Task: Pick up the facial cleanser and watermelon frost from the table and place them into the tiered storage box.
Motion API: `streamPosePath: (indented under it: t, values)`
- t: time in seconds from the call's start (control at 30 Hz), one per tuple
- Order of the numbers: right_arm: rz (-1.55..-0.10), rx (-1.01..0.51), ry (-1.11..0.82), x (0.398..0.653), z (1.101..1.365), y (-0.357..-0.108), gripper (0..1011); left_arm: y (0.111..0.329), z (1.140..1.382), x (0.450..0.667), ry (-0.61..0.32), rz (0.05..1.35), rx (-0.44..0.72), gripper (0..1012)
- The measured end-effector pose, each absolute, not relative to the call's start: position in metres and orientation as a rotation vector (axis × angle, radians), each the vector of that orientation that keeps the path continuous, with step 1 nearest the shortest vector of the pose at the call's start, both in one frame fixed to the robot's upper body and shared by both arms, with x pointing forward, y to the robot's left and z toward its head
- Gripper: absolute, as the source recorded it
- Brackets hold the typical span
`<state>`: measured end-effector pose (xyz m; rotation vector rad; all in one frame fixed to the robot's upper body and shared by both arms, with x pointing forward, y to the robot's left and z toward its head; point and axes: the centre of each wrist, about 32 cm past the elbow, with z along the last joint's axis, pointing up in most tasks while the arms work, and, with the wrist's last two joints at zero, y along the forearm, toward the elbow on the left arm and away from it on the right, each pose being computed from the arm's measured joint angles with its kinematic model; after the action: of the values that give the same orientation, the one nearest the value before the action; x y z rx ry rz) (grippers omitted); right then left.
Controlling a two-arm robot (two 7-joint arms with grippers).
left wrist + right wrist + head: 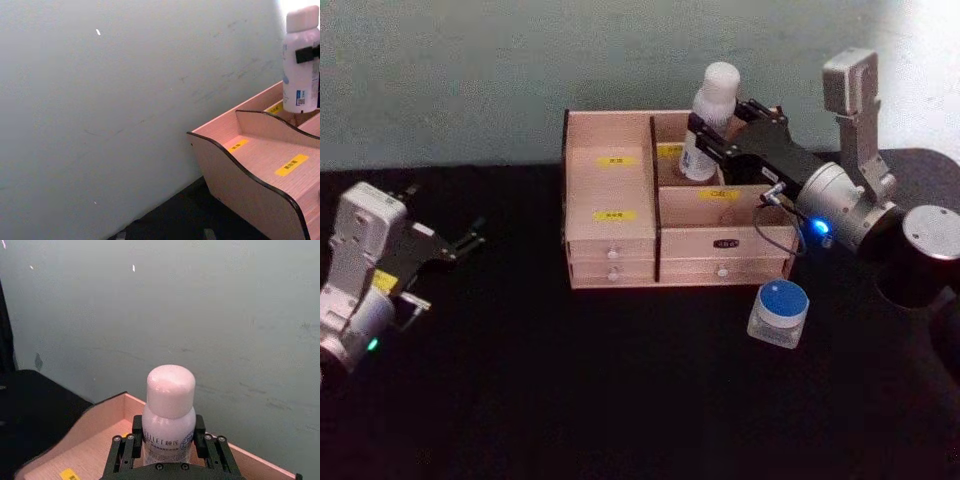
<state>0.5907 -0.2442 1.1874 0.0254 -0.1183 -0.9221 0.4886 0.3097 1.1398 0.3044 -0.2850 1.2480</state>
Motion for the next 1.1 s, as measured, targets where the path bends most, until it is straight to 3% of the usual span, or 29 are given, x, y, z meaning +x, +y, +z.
streamPosePath:
  t: [1.1]
  values:
    - [-0.927,-0.091,-0.045,0.610,1.162,-0.239,586,0.310,1.140,0.489,-0.285,1.248,0.304,1001]
